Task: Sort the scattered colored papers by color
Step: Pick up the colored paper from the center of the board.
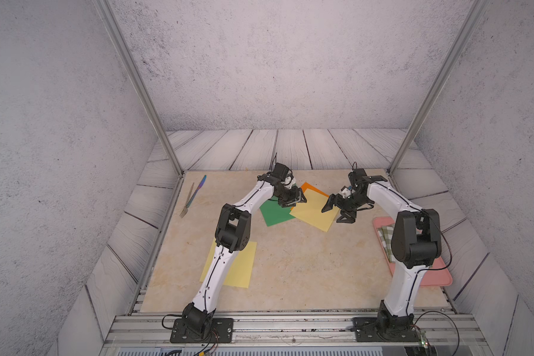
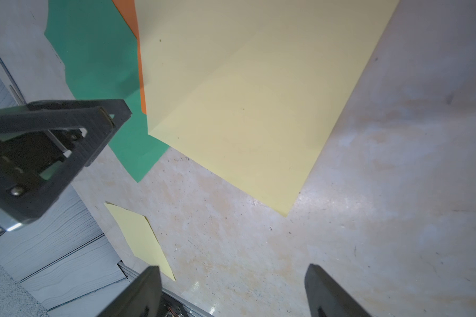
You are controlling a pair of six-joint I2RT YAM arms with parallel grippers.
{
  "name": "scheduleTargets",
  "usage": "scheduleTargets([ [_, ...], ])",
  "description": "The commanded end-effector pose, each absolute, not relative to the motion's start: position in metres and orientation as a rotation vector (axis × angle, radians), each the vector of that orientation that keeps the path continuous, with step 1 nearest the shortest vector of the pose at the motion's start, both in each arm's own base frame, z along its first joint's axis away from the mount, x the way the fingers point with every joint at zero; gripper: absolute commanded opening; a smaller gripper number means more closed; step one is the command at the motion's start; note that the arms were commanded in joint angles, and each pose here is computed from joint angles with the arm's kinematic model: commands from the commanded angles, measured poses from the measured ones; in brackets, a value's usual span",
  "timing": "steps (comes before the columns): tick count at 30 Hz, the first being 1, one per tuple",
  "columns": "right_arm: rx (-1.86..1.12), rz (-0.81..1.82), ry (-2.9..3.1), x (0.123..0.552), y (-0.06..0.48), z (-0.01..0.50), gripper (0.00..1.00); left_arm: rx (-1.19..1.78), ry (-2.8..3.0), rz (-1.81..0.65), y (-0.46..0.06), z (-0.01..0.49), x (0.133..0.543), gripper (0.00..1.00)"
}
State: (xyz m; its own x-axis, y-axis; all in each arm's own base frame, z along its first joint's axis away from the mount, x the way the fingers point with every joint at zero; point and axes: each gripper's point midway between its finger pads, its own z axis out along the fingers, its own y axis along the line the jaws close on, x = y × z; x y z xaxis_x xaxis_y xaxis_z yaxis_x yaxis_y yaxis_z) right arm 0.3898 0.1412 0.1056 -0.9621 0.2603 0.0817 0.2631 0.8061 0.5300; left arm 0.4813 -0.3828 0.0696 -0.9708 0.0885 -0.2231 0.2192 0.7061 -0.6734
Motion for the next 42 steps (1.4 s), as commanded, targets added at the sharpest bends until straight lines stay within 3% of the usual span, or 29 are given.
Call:
scheduleTargets([
  [1, -0.435, -0.842, -2.956, 0.382, 0.136, 0.097, 0.86, 0.269, 2.767, -1.118, -0.387, 0.055, 0.476, 0.68],
  [12, -0.517, -0.831, -2.958, 0.387, 0.126, 0.089, 0.86, 0.269, 2.819, -1.102, -0.387, 0.035, 0.467, 0.68],
  [29, -0.7, -0.792, -2.812, 0.389, 0.117, 0.03, 0.86, 0.196, 2.913, -1.138, -0.377, 0.012, 0.439, 0.67],
  [42, -0.688, -0.724, -2.746, 0.385, 0.118, -0.008, 0.8, 0.161, 2.949, -1.144, -0.374, 0.004, 0.431, 0.66],
])
